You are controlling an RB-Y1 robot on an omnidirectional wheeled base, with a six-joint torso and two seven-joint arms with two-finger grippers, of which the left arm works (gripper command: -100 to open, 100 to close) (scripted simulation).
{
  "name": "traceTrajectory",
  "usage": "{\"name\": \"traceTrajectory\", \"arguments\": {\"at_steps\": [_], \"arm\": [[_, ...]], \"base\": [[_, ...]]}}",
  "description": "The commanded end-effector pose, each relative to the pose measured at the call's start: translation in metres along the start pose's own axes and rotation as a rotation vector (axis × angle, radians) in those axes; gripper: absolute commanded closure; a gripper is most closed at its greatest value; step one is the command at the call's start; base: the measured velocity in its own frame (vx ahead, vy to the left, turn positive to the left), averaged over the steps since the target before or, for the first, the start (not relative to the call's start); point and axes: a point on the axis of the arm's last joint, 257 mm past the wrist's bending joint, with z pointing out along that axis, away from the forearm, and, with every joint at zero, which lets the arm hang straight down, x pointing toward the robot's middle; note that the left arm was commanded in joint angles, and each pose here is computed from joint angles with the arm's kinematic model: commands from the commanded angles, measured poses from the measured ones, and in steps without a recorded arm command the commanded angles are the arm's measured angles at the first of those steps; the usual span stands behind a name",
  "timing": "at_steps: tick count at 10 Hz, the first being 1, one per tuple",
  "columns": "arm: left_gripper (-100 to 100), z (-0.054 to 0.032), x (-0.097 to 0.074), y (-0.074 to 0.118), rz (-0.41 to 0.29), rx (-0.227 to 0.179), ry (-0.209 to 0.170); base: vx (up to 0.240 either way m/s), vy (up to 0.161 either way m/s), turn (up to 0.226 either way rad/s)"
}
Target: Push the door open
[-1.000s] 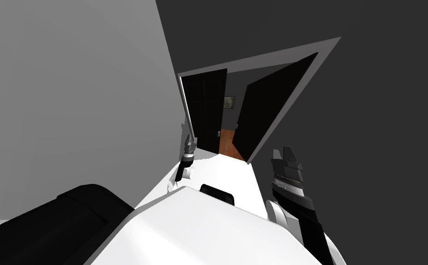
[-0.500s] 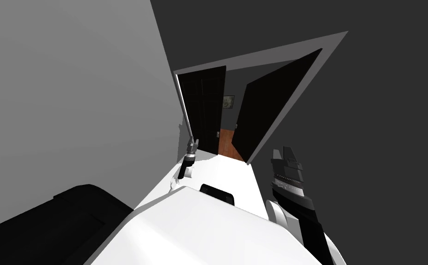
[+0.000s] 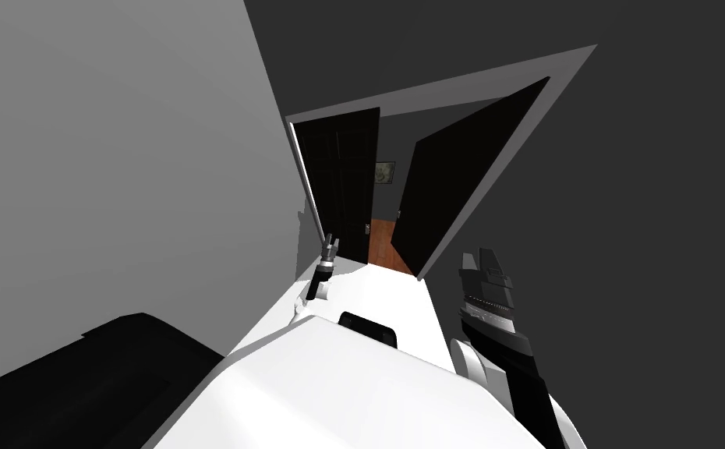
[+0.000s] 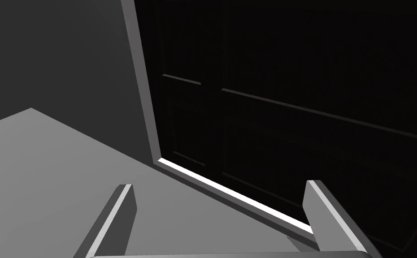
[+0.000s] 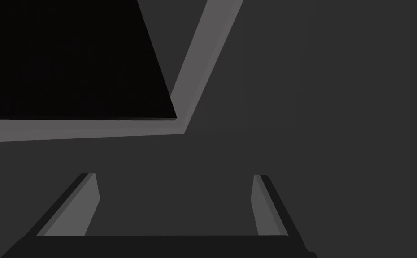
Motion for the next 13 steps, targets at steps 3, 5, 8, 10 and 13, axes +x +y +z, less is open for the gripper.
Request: {"name": "traceTrajectory", "arguments": {"at_steps": [3,5,8,10,13], "arm": [[-100,-0.0052,-0.001,0.033,0.005,-0.056,-0.001],[-100,-0.0079,-0.002,0.045,0.006,-0.078,-0.003],[-100,-0.0117,-0.002,0.072,0.011,-0.122,-0.004],[-100,-0.0162,-0.003,0.086,0.014,-0.149,-0.006],[-100,-0.021,-0.004,0.105,0.017,-0.184,-0.009]], "base": [[0.072,-0.006,-0.04],[0.063,0.003,-0.027],[0.097,0.004,-0.048],[0.058,0.012,-0.021],[0.062,0.005,-0.031]]}}
